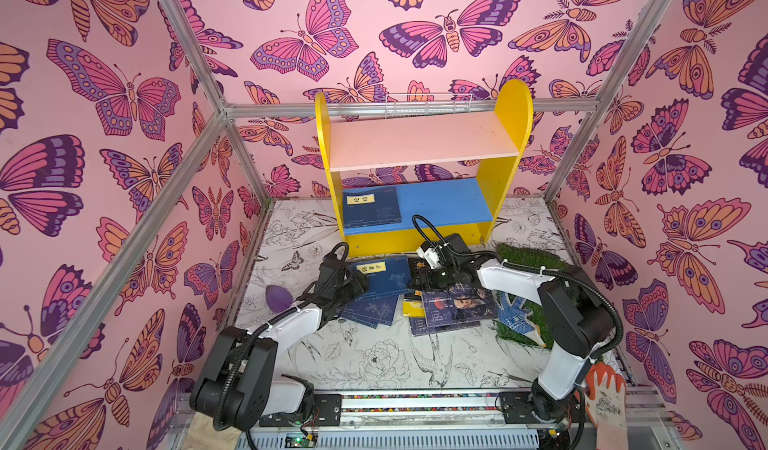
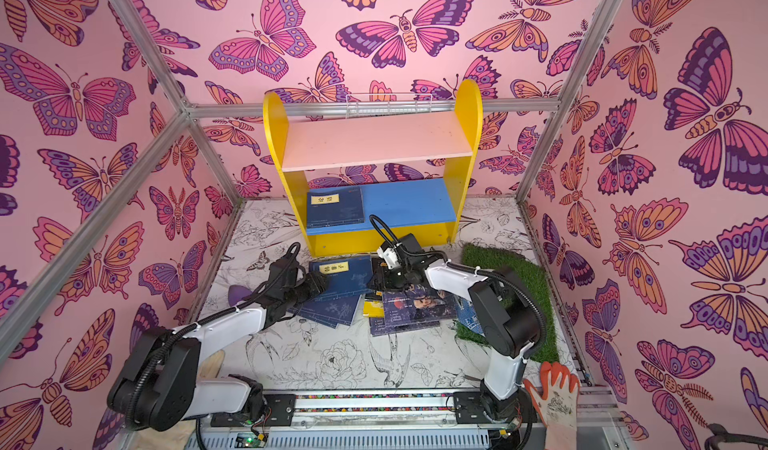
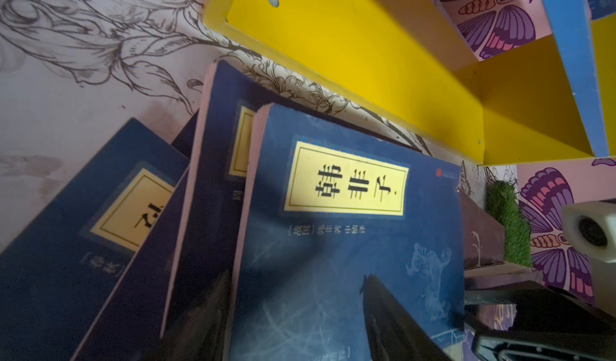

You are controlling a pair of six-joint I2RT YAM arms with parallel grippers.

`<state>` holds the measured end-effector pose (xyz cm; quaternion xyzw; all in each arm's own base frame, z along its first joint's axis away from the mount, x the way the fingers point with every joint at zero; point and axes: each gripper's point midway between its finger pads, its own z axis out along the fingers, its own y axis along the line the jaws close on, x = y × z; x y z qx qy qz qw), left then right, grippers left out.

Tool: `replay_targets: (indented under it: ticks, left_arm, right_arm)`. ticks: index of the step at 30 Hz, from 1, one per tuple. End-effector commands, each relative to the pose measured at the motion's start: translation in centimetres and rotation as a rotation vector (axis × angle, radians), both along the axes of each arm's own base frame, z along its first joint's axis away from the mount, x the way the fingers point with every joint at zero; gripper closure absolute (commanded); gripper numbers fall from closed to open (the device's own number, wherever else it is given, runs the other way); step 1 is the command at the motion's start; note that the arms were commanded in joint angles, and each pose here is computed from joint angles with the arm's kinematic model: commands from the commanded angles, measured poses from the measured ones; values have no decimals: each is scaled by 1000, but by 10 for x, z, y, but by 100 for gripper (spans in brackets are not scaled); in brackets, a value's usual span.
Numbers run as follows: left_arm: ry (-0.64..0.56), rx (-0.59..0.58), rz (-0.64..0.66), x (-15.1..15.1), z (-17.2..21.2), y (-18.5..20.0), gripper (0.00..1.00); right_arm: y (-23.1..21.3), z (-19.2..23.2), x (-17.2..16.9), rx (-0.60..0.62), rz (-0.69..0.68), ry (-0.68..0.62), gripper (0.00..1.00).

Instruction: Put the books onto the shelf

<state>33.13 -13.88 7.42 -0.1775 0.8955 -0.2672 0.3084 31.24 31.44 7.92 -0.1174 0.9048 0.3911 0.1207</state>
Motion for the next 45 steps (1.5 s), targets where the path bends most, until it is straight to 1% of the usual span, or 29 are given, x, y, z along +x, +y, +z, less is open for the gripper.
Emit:
replay_targets:
  ticks: [1,9,10,15,18,23,27,30,33,34,37,39,41,42,43,45]
  left_arm:
    - [44,-28,-25,-9,-9,-10,36]
    - [72,-43,-18,-20,-20,-16,38]
    - [75,-43,-19,-22,-22,-17,39]
    - [93,-43,-14,-27,-29,-18,40]
    - [102,-42,-15,-29,-33,-19,41]
    - [119,-44,-16,-30,-40,-22,42]
    - [125,-50,-24,-31,-43,-27,42]
    - [124,-53,-31,-30,-44,-30,42]
    - [124,-52,-22,-31,-44,-28,42]
    - [119,-54,-10,-30,-43,-27,42]
    - [102,-69,55,-31,-37,-16,41]
    - [94,-85,114,-33,-31,-5,40]
    - [90,-72,207,-36,-18,16,39]
    - [110,-39,254,-42,-16,28,39]
    - [121,3,307,-47,-13,42,39]
    - [127,70,374,-57,-5,64,39]
  right_arm:
    - [-10,-9,-5,-13,-23,44,56]
    - [-10,-10,0,59,-70,87,56]
    - [-8,-8,-2,81,-61,97,56]
    - [2,7,2,177,-68,102,61]
    - [6,21,7,220,-70,80,65]
    - [10,39,12,261,-81,57,71]
    - [8,46,15,264,-100,37,75]
    - [4,46,21,243,-140,7,84]
    - [-3,47,26,215,-176,-34,99]
    - [-4,48,27,205,-178,-44,100]
    - [-6,53,22,194,-150,-70,100]
    - [-7,59,15,199,-117,-80,100]
    - [-9,68,9,214,-95,-100,100]
    - [-10,73,8,220,-93,-113,100]
    - [-8,80,1,245,-64,-106,100]
    - [-9,104,-4,285,-51,-145,100]
